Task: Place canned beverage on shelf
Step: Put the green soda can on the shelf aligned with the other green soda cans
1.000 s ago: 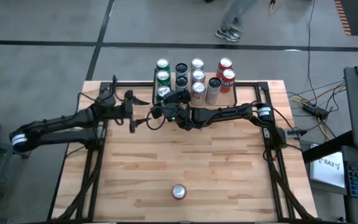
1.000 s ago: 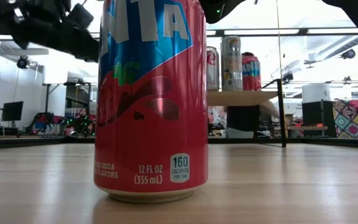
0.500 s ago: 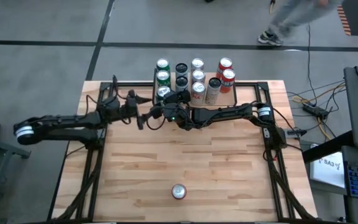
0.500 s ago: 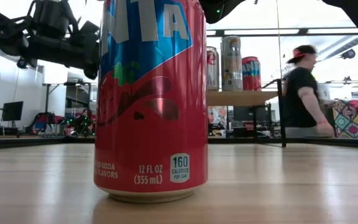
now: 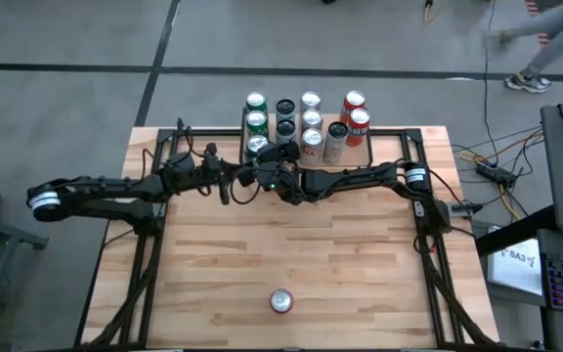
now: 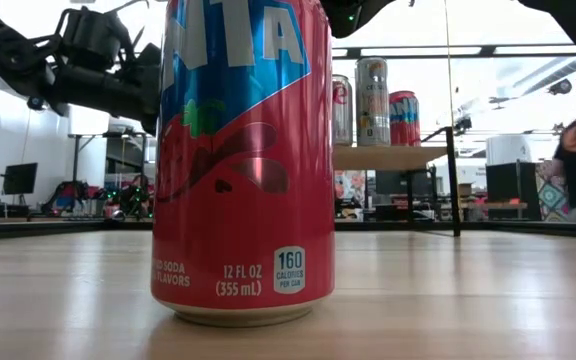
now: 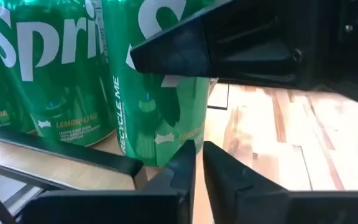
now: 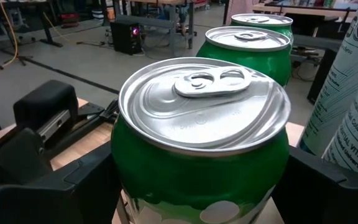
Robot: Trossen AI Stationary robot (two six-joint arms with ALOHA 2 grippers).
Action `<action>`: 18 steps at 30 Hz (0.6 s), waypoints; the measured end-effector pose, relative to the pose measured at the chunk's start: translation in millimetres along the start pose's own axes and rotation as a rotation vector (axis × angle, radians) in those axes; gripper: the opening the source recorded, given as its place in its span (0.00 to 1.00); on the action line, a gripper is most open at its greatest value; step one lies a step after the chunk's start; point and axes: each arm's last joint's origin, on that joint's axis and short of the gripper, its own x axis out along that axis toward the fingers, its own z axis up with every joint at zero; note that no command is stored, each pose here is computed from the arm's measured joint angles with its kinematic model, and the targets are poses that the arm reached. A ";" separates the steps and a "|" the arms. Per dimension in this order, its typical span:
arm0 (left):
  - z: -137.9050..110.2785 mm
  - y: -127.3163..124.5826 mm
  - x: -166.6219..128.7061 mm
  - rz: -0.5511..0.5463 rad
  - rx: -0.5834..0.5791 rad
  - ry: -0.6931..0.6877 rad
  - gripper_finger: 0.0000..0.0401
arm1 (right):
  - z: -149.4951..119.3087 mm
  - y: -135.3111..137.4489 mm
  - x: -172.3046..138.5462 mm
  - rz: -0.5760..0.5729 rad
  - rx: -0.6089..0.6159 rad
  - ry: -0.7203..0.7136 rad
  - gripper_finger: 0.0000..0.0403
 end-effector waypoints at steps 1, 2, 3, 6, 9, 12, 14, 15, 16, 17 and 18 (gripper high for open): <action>-0.2 0.1 1.0 0.000 -0.002 -0.005 0.03 | 0.0 0.0 0.0 0.000 0.000 0.000 0.81; -0.6 0.1 1.9 0.000 -0.003 -0.007 0.04 | 0.1 0.0 0.0 0.000 0.001 -0.001 0.81; -1.2 0.2 2.7 0.000 -0.005 -0.006 0.06 | 0.1 0.0 0.0 0.000 0.001 -0.001 0.81; -2.7 -0.6 4.8 -0.005 -0.016 -0.005 0.08 | 0.1 0.0 0.0 0.000 0.001 -0.001 0.81; -3.6 -3.3 7.5 -0.041 -0.019 -0.014 0.06 | 0.1 0.0 0.0 0.000 0.001 -0.001 0.81; -4.6 -4.7 10.8 -0.055 -0.029 -0.030 0.02 | 0.1 0.0 0.0 0.000 0.001 -0.001 0.81; -5.3 -4.2 13.0 -0.044 -0.040 -0.041 0.01 | 0.1 0.1 0.0 0.001 0.001 -0.001 0.81; -6.1 -4.0 14.3 -0.042 -0.041 -0.043 0.00 | 0.1 0.1 0.0 0.001 0.001 -0.001 0.81; -7.1 -4.1 15.6 -0.043 -0.041 -0.038 0.01 | 0.1 0.1 0.0 0.001 0.001 -0.001 0.81; -7.7 -4.0 17.0 -0.043 -0.041 -0.038 0.01 | 0.1 0.1 0.0 0.002 0.001 -0.001 0.81; -7.8 -3.9 18.5 -0.044 -0.041 -0.040 0.01 | 0.1 0.1 0.0 0.003 0.001 0.000 0.81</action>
